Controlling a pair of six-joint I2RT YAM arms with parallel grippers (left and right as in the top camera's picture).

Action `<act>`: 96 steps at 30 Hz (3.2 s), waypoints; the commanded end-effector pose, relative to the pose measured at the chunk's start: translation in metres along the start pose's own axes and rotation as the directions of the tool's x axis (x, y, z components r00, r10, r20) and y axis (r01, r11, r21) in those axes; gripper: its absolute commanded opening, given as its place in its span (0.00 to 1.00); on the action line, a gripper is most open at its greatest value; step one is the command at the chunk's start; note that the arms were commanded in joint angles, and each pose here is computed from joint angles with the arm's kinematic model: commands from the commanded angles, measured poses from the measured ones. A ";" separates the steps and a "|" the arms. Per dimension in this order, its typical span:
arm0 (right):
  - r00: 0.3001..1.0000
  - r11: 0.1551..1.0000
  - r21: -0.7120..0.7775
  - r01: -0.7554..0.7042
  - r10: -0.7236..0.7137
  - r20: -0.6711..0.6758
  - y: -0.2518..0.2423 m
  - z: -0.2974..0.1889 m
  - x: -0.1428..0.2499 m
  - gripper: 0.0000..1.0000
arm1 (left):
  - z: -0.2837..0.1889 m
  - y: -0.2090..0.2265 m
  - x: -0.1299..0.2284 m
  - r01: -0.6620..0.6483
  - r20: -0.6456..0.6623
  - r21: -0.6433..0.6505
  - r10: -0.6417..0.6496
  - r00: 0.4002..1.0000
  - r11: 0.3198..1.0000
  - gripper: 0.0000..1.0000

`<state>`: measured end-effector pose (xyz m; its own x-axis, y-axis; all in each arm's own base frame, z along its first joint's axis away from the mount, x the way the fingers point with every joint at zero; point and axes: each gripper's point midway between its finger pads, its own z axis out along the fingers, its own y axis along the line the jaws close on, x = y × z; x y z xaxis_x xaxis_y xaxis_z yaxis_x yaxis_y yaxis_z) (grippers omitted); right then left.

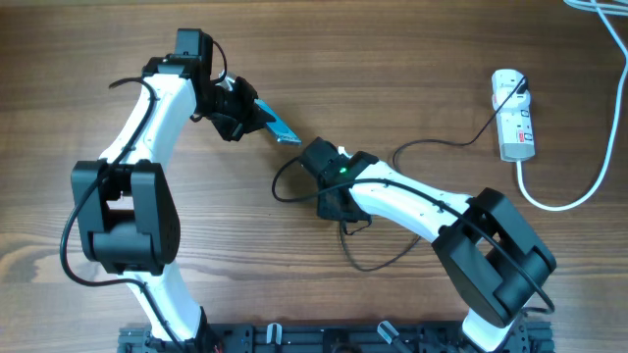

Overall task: Plug charger to phone and switch on socket
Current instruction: 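Raise the USB-C plug with the right gripper up to the phone's bottom port, then push the plug into the phone port, holding the phone in the left gripper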

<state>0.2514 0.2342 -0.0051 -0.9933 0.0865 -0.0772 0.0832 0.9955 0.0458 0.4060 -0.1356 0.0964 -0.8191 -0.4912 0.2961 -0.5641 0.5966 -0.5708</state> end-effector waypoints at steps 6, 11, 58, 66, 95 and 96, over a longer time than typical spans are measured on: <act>0.997 0.996 -0.044 0.072 -0.073 -0.030 0.010 0.001 0.000 0.04 | -0.019 -0.047 0.027 -0.248 -0.076 0.247 0.273 0.959 0.937 0.04; 0.984 0.948 -0.263 0.179 -0.178 0.029 0.034 -0.058 -0.010 0.04 | -0.032 -0.079 0.042 -0.439 -0.034 0.449 0.506 0.862 0.778 0.04; 0.924 0.867 -0.414 0.278 -0.125 0.360 0.046 -0.173 -0.053 0.05 | -0.035 -0.108 0.097 -0.666 0.068 0.562 0.775 0.628 0.491 0.04; 0.930 0.854 -0.436 0.284 -0.136 0.341 0.049 -0.174 -0.048 0.04 | -0.035 -0.109 0.097 -0.668 0.071 0.562 0.776 0.627 0.488 0.04; 0.938 0.849 -0.449 0.279 -0.139 0.318 0.051 -0.171 -0.044 0.04 | -0.037 -0.109 0.099 -0.655 0.062 0.575 0.772 0.633 0.491 0.04; 0.938 0.849 -0.449 0.278 -0.140 0.317 0.051 -0.170 -0.044 0.04 | -0.037 -0.109 0.099 -0.655 0.062 0.575 0.772 0.633 0.491 0.04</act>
<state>0.2826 0.2689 0.1619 -0.9210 -0.0509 -0.3863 -0.2336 0.8657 0.4427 0.3885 -0.2215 0.1876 -0.9695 0.0933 -0.2265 0.2446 0.3119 -0.9181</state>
